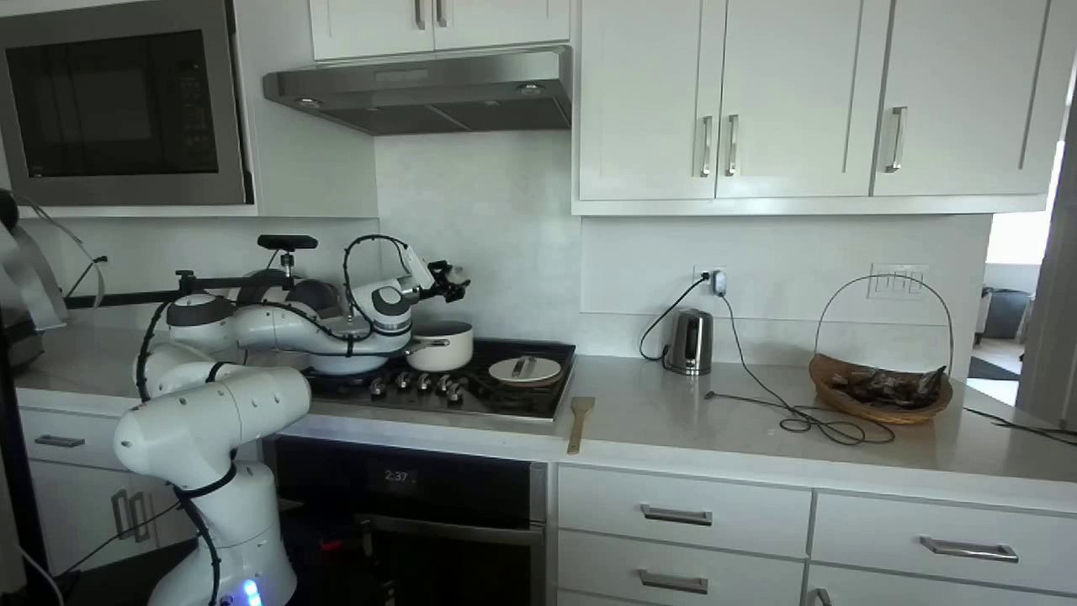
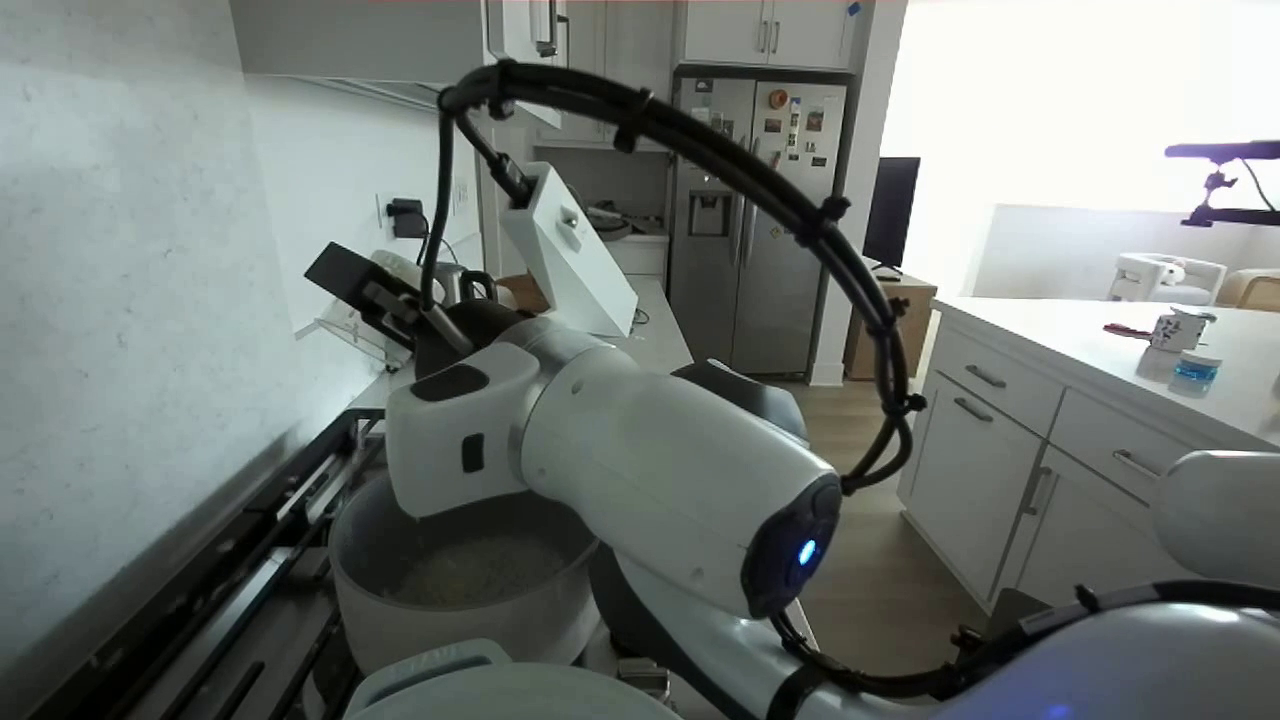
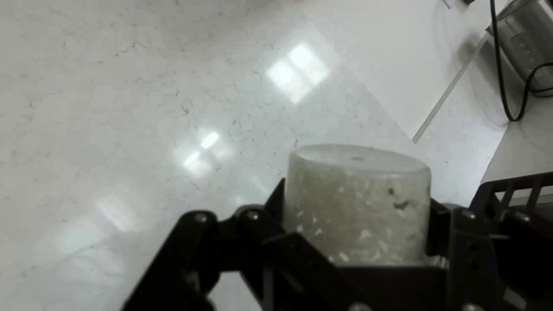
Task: Empty the cup into the pot
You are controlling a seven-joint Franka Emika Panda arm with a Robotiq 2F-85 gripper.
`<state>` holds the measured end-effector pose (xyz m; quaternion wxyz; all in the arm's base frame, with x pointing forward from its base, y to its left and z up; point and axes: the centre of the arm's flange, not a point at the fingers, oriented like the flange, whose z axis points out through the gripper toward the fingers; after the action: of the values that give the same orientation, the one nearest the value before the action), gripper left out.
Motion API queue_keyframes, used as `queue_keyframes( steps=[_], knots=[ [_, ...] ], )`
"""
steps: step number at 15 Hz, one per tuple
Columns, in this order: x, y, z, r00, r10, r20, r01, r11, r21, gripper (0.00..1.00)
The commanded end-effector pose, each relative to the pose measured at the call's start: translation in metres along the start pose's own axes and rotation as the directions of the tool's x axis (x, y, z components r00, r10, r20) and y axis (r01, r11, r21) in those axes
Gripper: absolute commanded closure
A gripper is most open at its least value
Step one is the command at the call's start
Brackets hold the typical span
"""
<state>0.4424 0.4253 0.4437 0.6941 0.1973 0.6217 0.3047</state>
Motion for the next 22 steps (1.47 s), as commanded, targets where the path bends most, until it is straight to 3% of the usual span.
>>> queue_keyframes(
  steps=[1,7,22],
  knots=[
    [-0.03,-0.075,-0.001,1.0,0.019,0.012,-0.019,1.0,0.006,0.68],
    [-0.043,-0.113,0.0,0.997,0.072,0.026,-0.074,0.995,0.06,0.68],
    [-0.04,-0.095,-0.011,0.996,0.087,0.024,-0.088,0.996,0.003,0.68]
  ],
)
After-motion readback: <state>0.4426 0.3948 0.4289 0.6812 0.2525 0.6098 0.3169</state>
